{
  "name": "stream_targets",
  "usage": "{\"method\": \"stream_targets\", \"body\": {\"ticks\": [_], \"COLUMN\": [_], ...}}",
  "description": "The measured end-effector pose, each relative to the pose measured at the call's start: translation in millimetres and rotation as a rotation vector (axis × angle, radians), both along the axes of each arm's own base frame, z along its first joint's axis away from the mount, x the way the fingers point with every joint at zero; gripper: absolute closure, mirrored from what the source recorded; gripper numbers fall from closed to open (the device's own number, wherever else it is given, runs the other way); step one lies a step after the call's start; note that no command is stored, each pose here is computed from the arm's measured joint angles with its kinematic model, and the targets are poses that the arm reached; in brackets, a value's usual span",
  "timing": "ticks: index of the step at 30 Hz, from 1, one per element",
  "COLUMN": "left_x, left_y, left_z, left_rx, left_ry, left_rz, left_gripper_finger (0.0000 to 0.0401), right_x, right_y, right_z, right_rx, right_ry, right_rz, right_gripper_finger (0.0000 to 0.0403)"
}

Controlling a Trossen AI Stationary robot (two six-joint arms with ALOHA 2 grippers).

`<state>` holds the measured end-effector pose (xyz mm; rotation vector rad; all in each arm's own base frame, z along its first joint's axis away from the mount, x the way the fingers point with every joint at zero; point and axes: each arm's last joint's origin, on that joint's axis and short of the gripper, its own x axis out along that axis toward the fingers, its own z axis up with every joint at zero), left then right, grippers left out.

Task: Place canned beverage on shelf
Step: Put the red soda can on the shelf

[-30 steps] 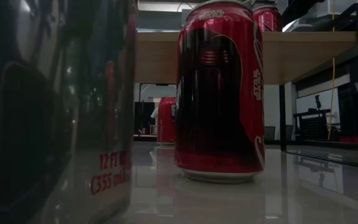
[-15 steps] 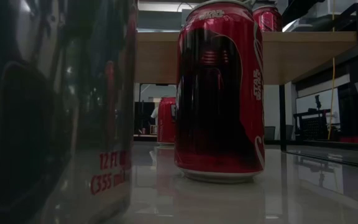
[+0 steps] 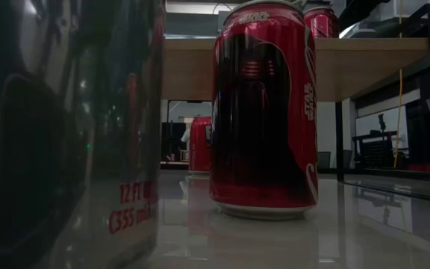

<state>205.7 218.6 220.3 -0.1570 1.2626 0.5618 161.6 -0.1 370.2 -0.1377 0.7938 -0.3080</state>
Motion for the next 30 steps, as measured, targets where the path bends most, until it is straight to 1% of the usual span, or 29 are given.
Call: {"method": "stream_targets", "body": {"ticks": [7,11,15,20,24,30], "left_x": [4.8,10.5,17.5,27.6,34.2,36.6], "left_y": [-4.6,-10.1,-13.4,-12.0,-13.8,-32.8], "left_z": [0.0,0.4,8.2,39.3,76.6,128.6], "left_rx": [0.009,0.014,0.007,0.051,0.073,0.035], "left_ry": [0.008,0.011,-0.007,-0.035,-0.076,-0.108], "left_rz": [-0.016,-0.04,-0.045,-0.044,-0.023,0.03], "left_gripper_finger": [0.0113,0.0117,0.0118,0.0119,0.0119,0.012], "right_x": [-0.1,0.0,0.0,-0.1,0.0,0.0], "right_y": [0.0,0.0,0.0,0.0,0.0,0.0], "right_z": [0.0,0.0,0.0,0.0,0.0,0.0], "right_rx": [0.0,0.0,0.0,0.0,0.0,0.0], "right_ry": [0.0,0.0,0.0,0.0,0.0,0.0], "right_rz": [0.0,0.0,0.0,0.0,0.0,0.0], "right_gripper_finger": [0.0015,0.0015,0.0015,0.0015,0.0015,0.0015]}}
